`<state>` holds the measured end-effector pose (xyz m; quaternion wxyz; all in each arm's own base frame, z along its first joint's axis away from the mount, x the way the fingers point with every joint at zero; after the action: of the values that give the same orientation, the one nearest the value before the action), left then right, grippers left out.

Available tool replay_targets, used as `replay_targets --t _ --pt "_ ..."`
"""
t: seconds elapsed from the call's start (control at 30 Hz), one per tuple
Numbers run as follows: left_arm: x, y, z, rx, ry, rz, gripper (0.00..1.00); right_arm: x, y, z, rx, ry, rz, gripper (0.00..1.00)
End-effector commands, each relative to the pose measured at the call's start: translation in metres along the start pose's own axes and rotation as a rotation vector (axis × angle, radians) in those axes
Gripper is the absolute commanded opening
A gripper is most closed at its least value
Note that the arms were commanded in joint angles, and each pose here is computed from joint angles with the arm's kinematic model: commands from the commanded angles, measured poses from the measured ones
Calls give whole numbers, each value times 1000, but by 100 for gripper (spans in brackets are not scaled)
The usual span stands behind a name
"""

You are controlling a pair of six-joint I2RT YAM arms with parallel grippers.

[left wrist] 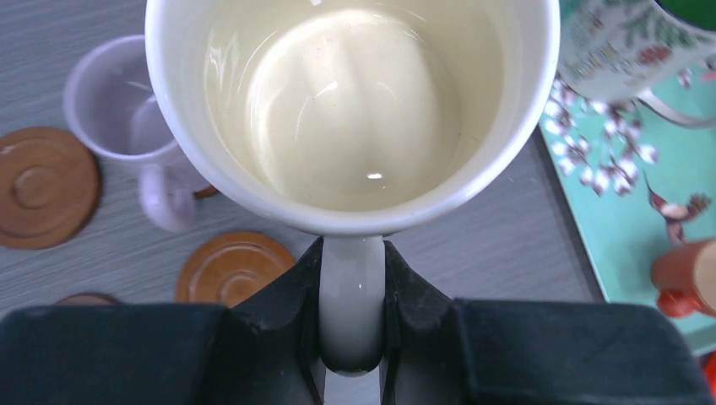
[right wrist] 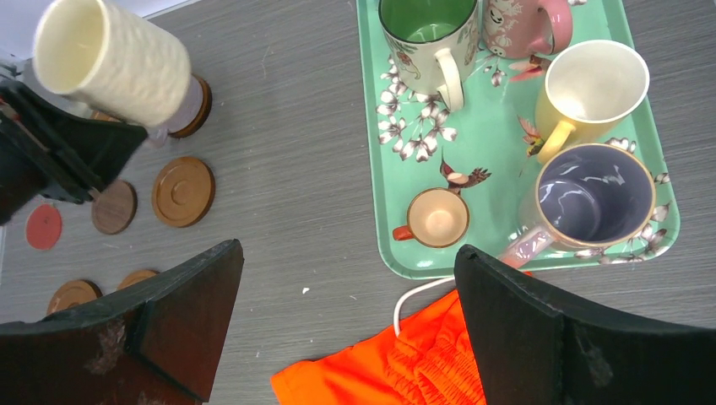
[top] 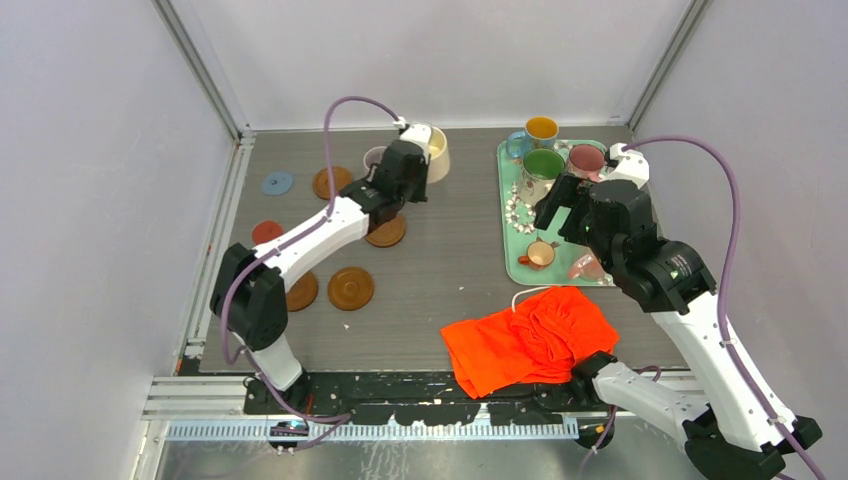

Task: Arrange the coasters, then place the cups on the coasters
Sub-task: Pick up the cup from the tray, then place the cup on the coaster.

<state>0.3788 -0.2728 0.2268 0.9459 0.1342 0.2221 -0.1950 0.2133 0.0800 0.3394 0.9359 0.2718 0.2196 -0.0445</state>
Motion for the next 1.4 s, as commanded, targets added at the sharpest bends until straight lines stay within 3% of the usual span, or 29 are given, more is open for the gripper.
replay_targets --t 0.0,0.9,1.37 --pt "-26 50 65 -121 -244 112 0 0 7 7 10 -29 31 100" --pt "-6 207 23 -297 -162 473 0 5 20 8 -10 8 56 100" --pt "27 241 -17 -305 -44 529 0 8 20 5 -1 17 52 100"
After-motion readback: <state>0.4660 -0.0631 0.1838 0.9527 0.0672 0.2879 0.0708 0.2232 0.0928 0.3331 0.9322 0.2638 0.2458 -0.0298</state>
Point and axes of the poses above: each gripper's point midway between its finger pads, its own x axis out along the fingers, its own y axis along the line the jaws close on, z = x × y, the point moved 4 cm from there along -x, back along the fingers, and after that the axes turned 14 degrees about x, right-handed, at the moved point
